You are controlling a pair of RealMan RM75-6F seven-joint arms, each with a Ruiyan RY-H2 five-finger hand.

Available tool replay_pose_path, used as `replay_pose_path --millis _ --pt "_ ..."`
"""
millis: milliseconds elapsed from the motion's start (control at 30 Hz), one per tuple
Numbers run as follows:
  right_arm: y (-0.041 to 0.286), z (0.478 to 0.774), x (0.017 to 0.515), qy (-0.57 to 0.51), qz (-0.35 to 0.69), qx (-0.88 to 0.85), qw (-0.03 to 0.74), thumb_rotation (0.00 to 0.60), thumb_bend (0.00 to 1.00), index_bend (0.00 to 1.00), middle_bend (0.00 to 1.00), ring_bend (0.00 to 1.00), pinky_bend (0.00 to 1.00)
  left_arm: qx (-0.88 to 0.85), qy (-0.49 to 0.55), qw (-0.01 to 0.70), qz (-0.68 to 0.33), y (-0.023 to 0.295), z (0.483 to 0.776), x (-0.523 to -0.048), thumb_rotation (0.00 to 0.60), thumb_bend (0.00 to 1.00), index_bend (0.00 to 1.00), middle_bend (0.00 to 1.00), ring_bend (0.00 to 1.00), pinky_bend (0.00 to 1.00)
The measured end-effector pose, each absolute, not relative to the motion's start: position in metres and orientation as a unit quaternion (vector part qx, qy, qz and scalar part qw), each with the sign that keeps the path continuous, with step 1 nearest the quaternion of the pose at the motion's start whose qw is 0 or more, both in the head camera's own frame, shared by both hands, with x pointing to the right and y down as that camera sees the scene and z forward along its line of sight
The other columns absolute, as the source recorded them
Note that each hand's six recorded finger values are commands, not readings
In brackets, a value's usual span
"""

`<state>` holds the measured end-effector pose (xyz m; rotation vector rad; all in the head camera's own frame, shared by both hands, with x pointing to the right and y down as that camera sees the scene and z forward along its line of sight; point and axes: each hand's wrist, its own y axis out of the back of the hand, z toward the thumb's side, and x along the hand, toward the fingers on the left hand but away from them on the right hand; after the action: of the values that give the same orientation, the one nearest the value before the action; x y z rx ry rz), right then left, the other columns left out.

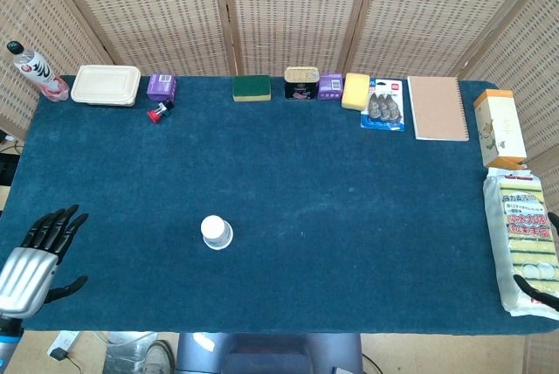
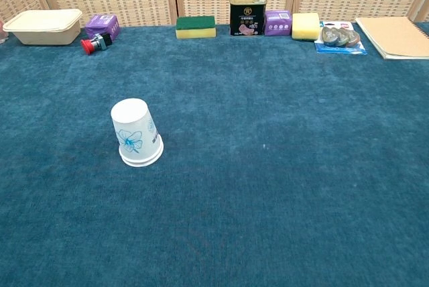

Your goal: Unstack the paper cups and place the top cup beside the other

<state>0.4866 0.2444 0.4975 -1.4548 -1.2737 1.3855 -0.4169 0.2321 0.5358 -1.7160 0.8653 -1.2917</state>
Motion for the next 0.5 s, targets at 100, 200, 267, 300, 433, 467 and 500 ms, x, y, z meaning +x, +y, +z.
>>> replay_pose_path --millis 100,200,267,300,433,467,500 --pt "0.244 0.497 0.487 -0.498 0.540 -0.568 0.370 0.600 0.07 0.02 0.00 0.00 0.00 -0.690 0.329 0.399 -0.506 0.217 0.539 -0.403 0.600 0.14 0.00 0.00 0.00 0.07" --pt "0.244 0.497 0.488 -0.500 0.540 -0.570 0.366 0.600 0.07 0.03 0.00 0.00 0.00 -0.701 0.304 0.399 -0.506 0.201 0.545 -0.385 0.600 0.14 0.00 0.00 0.00 0.07" --pt "0.244 0.497 0.489 -0.501 0.539 -0.571 0.363 0.600 0.07 0.03 0.00 0.00 0.00 -0.708 0.284 0.399 -0.509 0.190 0.550 -0.370 0.600 0.14 0.00 0.00 0.00 0.07" --pt "0.243 0.497 0.490 -0.502 0.539 -0.572 0.362 0.600 0.07 0.03 0.00 0.00 0.00 -0.711 0.275 0.398 -0.510 0.186 0.553 -0.364 0.600 0.14 0.00 0.00 0.00 0.07" --pt "0.243 0.494 0.493 -0.508 0.535 -0.573 0.356 0.600 0.06 0.03 0.00 0.00 0.00 -0.724 0.235 0.397 -0.513 0.171 0.569 -0.335 0.600 0.14 0.01 0.00 0.00 0.08" --pt "0.243 0.494 0.493 -0.509 0.535 -0.574 0.355 0.600 0.06 0.03 0.00 0.00 0.00 -0.725 0.228 0.398 -0.514 0.167 0.573 -0.326 0.600 0.14 0.01 0.00 0.00 0.08" --pt "0.243 0.494 0.494 -0.509 0.535 -0.574 0.354 0.600 0.06 0.03 0.00 0.00 0.00 -0.726 0.223 0.398 -0.515 0.163 0.575 -0.320 0.600 0.14 0.03 0.00 0.00 0.07"
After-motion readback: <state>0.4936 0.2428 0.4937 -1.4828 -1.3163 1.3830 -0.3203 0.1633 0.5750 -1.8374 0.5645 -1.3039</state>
